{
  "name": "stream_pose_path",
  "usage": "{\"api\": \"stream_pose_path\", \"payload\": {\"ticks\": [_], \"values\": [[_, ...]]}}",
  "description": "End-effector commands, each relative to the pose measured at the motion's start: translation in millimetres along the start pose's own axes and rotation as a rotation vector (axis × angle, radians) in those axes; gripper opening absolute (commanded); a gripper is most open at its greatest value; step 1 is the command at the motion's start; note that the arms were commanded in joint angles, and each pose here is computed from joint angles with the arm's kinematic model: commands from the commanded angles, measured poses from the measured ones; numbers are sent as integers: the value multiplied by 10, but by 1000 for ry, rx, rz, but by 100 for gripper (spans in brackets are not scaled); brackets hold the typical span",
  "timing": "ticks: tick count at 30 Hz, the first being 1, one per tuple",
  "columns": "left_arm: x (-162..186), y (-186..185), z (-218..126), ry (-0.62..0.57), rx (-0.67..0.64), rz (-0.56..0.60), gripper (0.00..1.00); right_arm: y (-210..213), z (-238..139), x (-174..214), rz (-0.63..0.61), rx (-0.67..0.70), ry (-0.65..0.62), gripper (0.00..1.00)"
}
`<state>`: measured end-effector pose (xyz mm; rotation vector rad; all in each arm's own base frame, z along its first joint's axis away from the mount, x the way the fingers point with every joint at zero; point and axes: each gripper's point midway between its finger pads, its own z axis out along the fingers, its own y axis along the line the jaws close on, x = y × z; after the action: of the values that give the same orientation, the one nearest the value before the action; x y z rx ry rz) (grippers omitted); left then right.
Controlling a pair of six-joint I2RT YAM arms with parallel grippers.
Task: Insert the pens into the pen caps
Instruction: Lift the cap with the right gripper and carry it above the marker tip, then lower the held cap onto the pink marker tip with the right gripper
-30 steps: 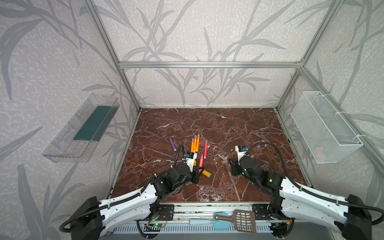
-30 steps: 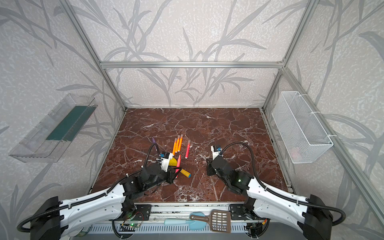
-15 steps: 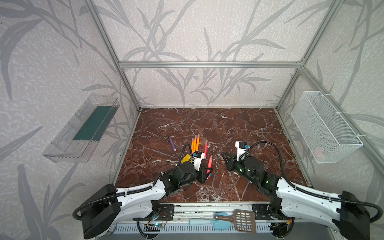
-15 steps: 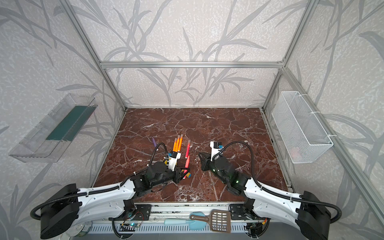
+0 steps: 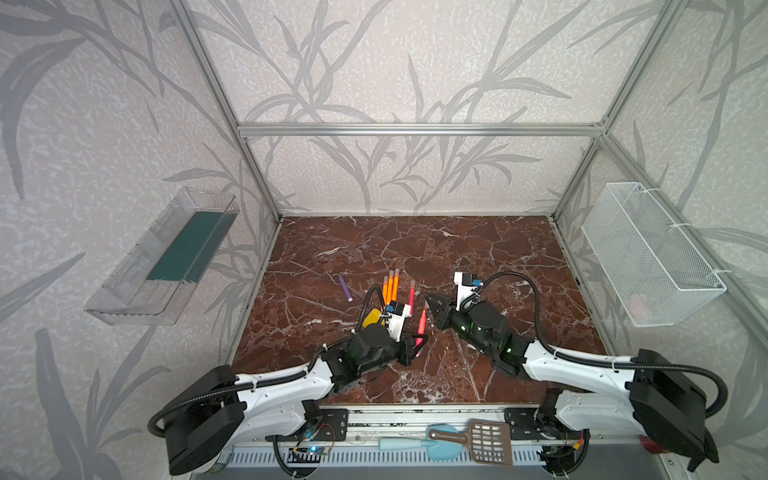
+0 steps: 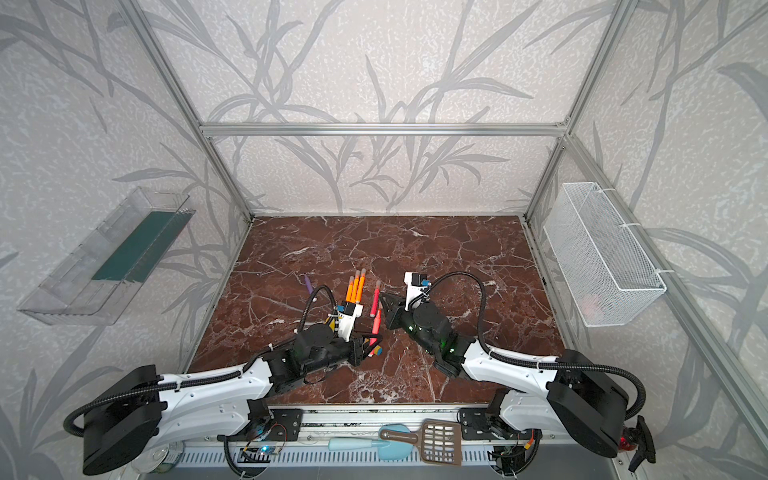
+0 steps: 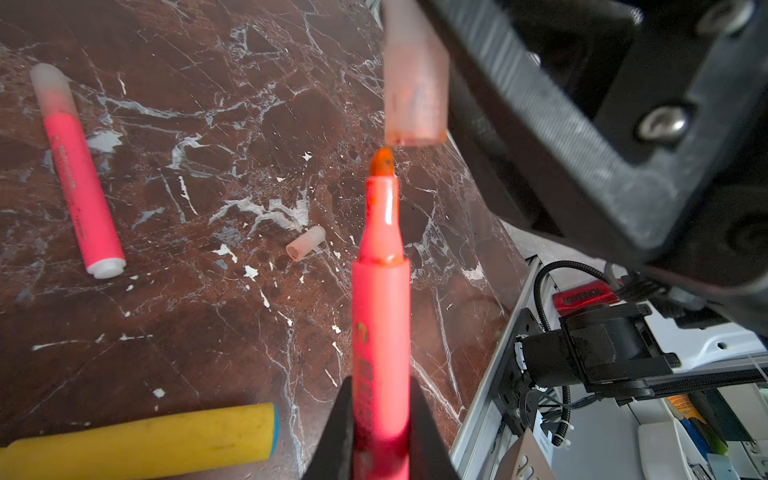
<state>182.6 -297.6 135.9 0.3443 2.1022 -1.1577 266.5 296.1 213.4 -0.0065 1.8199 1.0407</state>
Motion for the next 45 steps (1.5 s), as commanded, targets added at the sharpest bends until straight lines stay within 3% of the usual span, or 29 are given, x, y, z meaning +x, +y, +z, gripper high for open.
{"api": "stream_pose_path", "payload": {"ticks": [1,34,45], "values": [[-143,-115,15,-46,29,-5,0,139,60,-218,12,-26,-67,0],[-178,-25,-73,-87,-13,9,0,-43,27,29,59,4,1,0],[-219,20,-79,-105,-45,20,0,41,-17,189,135,-67,72,0]]}}
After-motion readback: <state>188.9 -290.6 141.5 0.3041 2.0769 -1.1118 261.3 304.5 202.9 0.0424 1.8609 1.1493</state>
